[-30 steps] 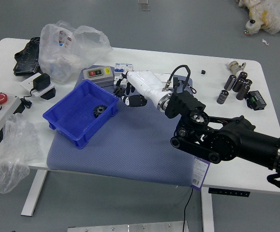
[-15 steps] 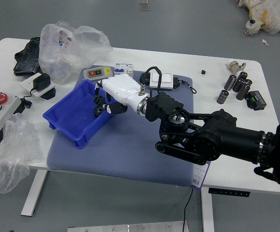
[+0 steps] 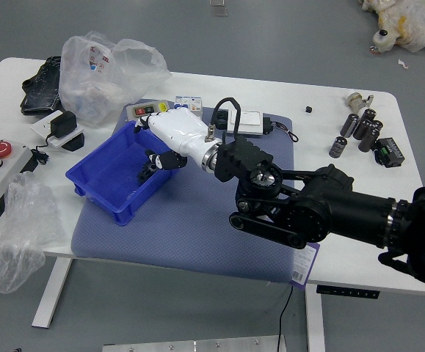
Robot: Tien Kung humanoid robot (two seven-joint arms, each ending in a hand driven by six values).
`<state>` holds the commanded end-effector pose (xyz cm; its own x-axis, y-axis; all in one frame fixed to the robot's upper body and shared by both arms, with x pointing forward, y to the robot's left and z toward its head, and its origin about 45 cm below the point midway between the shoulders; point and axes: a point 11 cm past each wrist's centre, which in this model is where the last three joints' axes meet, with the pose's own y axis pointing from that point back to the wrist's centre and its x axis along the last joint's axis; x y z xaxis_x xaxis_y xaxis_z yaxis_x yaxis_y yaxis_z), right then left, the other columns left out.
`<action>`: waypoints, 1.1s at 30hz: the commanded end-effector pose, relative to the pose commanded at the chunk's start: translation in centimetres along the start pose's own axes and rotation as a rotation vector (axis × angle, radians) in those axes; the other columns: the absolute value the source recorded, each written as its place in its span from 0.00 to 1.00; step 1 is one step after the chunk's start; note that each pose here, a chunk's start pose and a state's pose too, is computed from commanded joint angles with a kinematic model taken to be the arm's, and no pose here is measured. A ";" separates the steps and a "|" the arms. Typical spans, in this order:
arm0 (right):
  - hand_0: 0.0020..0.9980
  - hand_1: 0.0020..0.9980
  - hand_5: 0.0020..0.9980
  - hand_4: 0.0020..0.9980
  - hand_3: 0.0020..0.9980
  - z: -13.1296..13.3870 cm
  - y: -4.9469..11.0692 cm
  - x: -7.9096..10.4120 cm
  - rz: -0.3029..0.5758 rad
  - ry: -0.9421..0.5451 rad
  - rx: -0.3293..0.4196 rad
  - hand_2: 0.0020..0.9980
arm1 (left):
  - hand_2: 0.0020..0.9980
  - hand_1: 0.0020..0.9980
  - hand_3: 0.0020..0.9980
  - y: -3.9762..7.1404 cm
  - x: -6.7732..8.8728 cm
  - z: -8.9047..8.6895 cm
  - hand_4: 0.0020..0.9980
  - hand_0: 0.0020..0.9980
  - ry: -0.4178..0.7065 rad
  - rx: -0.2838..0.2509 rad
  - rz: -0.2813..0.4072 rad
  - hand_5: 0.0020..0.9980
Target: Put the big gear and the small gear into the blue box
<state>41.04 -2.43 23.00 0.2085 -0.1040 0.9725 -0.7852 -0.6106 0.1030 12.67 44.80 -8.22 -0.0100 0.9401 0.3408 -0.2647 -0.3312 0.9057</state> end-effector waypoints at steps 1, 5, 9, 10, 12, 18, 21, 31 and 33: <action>0.39 0.63 0.16 0.60 0.75 0.1 0.0 0.1 0.004 -0.002 -0.004 0.75 | 0.63 0.65 0.70 0.0 0.0 0.0 0.71 0.67 0.000 -0.001 0.000 0.39; 0.38 0.63 0.17 0.60 0.75 0.6 0.0 0.4 0.013 -0.011 -0.016 0.75 | 0.63 0.65 0.70 0.0 0.0 0.1 0.71 0.67 0.000 -0.003 0.000 0.39; 0.38 0.63 0.17 0.60 0.75 1.2 0.2 0.8 0.028 -0.030 -0.029 0.75 | 0.63 0.65 0.70 0.0 -0.1 0.0 0.71 0.67 0.000 -0.002 -0.002 0.39; 0.38 0.63 0.17 0.60 0.75 1.4 0.3 0.9 0.034 -0.038 -0.033 0.75 | 0.63 0.65 0.70 0.0 -0.1 0.0 0.71 0.67 0.001 -0.002 -0.002 0.39; 0.38 0.62 0.19 0.62 0.75 2.2 0.7 1.4 0.054 -0.064 -0.049 0.74 | 0.63 0.65 0.70 0.0 -0.2 -0.1 0.71 0.67 0.002 -0.001 -0.004 0.39; 0.39 0.61 0.20 0.64 0.75 5.0 2.8 1.7 0.107 -0.159 -0.095 0.72 | 0.63 0.65 0.70 0.0 -0.3 -0.4 0.71 0.67 0.009 0.002 -0.004 0.39; 0.39 0.61 0.20 0.64 0.75 6.0 4.1 1.8 0.133 -0.226 -0.101 0.72 | 0.63 0.65 0.70 0.0 -0.5 -0.6 0.71 0.67 0.013 0.004 -0.006 0.39; 0.37 0.56 0.21 0.64 0.73 9.4 9.3 1.4 0.268 -0.546 -0.162 0.69 | 0.63 0.64 0.70 0.0 -0.9 -0.8 0.71 0.67 0.019 0.004 -0.012 0.40; 0.37 0.56 0.21 0.64 0.73 9.5 10.0 0.3 0.262 -0.585 -0.179 0.69 | 0.63 0.64 0.70 0.0 -0.8 -0.9 0.71 0.67 0.018 0.006 -0.012 0.40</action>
<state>38.82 -16.02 22.29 0.2403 -0.6709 0.7015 -0.9270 -0.3730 -0.0392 11.81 44.08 -8.74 -0.0247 0.9452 0.3257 -0.2589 -0.3207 0.9111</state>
